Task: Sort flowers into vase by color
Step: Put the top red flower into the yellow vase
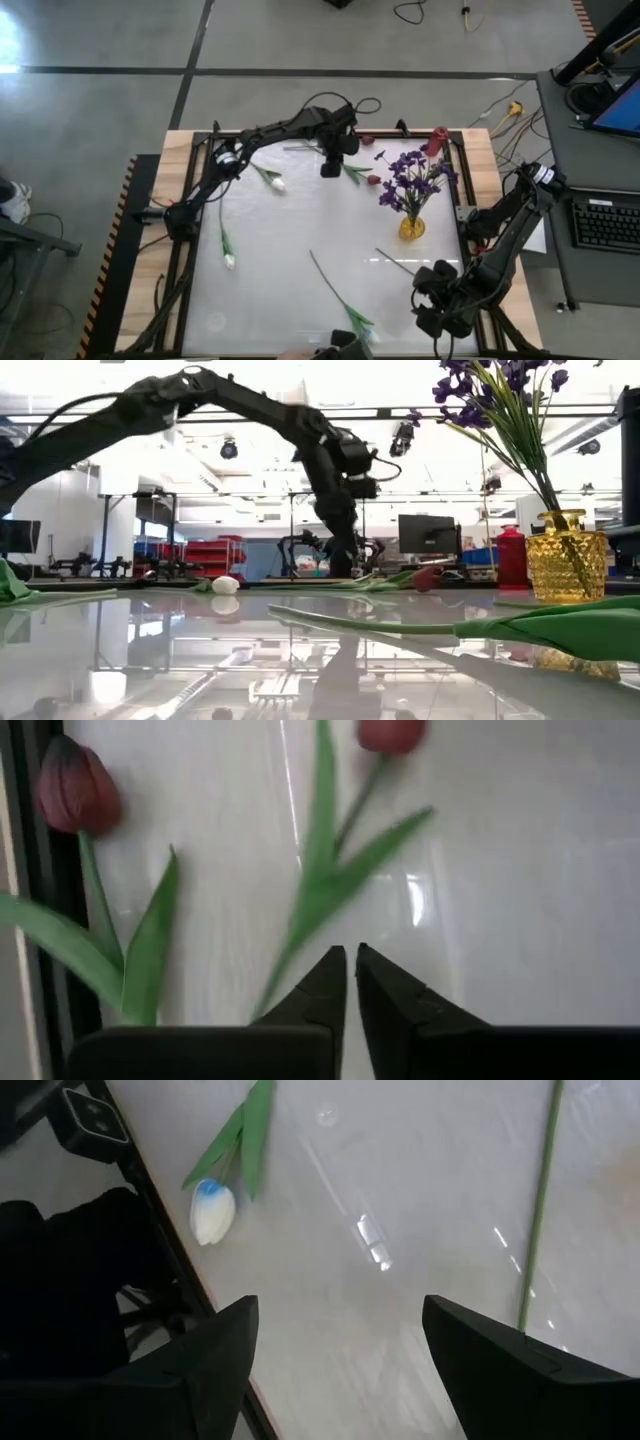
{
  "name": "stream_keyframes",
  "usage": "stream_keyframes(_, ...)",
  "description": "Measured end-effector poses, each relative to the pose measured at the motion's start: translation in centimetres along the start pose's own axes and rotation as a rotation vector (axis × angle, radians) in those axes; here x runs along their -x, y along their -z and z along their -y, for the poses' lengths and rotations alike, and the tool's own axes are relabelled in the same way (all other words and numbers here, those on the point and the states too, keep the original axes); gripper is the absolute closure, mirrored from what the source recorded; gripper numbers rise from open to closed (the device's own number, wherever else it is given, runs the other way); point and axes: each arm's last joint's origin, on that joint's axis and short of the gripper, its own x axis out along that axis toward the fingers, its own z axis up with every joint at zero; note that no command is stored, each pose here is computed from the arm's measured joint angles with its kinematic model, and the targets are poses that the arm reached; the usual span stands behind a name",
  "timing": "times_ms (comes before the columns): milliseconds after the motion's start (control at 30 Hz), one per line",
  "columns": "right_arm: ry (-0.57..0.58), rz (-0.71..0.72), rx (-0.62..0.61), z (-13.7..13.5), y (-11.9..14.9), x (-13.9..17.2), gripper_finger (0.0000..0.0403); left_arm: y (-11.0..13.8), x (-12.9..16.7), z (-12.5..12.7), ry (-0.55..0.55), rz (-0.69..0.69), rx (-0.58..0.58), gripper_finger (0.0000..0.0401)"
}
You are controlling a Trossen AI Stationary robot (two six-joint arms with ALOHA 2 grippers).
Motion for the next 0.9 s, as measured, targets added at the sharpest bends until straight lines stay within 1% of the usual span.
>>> stream_keyframes(100,0.008,0.011,0.002,0.1,0.0,0.0,0.0128,0.1,0.9,0.2,-0.006,-0.016,-0.009,0.0396)
stream_keyframes(167,0.013,0.029,0.002,0.1,-0.1,0.0,0.0129,0.4,1.3,-0.4,-0.025,-0.015,0.001,0.0395)
stream_keyframes(300,0.014,0.035,-0.001,0.1,-0.1,0.0,0.0126,2.3,1.8,-3.0,-0.067,-0.02,0.08,0.0394)
stream_keyframes(400,0.019,0.034,-0.001,0.1,-0.1,-0.2,0.0122,4.5,1.3,-5.4,-0.094,-0.043,0.181,0.0381)
stream_keyframes(533,0.022,0.05,-0.001,0.0,-0.1,-0.2,0.0118,7.3,0.7,-8.5,-0.128,-0.046,0.31,0.0343)
stream_keyframes(633,0.023,0.052,-0.001,0.1,-0.1,-0.2,0.0117,9.0,-0.3,-10.0,-0.136,-0.059,0.365,0.0305)
stream_keyframes(700,0.023,0.053,-0.004,0.1,-0.2,-0.2,0.0117,9.6,-1.0,-10.3,-0.128,-0.076,0.375,0.028)
stream_keyframes(767,0.024,0.054,-0.014,0.1,-0.2,-0.2,0.0116,9.8,-1.7,-10.4,-0.12,-0.084,0.359,0.0257)
stream_keyframes(900,0.026,0.054,-0.018,0.1,-0.3,-0.3,0.0113,9.7,-2.1,-10.1,-0.081,-0.07,0.325,0.0232)
